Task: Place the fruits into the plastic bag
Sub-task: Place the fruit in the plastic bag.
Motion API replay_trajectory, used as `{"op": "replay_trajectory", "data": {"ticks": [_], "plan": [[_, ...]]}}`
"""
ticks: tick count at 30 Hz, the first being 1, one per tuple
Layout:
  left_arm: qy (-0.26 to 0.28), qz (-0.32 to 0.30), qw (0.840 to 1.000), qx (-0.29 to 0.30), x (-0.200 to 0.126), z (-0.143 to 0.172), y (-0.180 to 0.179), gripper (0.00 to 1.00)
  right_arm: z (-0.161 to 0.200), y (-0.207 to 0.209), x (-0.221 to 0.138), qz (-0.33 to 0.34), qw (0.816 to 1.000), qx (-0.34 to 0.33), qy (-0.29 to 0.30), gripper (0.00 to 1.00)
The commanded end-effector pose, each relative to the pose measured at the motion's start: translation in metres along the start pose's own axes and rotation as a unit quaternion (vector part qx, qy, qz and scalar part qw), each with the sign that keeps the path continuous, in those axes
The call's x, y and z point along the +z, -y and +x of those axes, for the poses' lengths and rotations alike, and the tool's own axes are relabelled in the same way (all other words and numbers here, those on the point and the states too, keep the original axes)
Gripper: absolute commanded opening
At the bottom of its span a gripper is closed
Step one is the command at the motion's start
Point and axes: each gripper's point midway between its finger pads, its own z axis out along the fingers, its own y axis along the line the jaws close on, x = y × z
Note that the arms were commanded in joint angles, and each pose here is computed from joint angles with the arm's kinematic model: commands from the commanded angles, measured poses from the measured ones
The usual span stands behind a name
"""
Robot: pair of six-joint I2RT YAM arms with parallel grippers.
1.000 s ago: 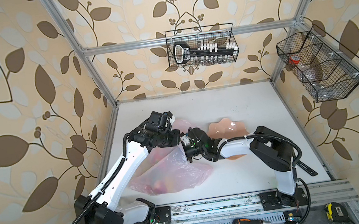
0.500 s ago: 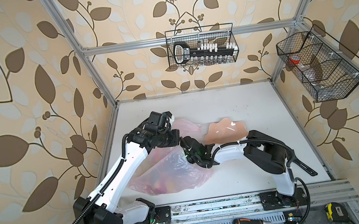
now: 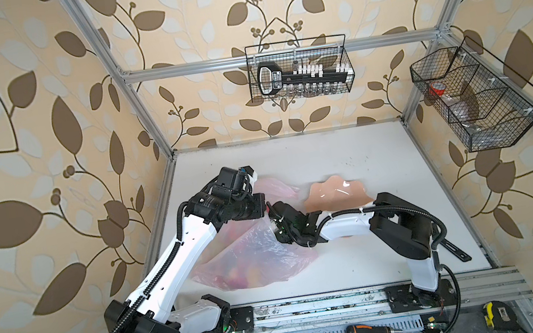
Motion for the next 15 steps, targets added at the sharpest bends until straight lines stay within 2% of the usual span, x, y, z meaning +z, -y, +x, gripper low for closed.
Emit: {"op": "replay_trajectory", "data": {"ticks": [1, 8, 15], "plan": [[0.013, -0.005, 1.0, 0.009, -0.009, 0.001, -0.002, 0.0, 0.002, -0.014, -0.016, 0.0, 1.0, -0.021, 0.005, 0.81], [0.011, -0.007, 1.0, 0.006, -0.008, 0.005, -0.004, 0.0, -0.005, 0.0, -0.039, 0.023, 0.999, -0.019, 0.031, 0.81], [0.007, -0.002, 1.0, 0.007, -0.007, 0.007, -0.003, 0.0, -0.026, 0.012, -0.079, 0.039, 0.995, -0.02, 0.089, 0.82]]}}
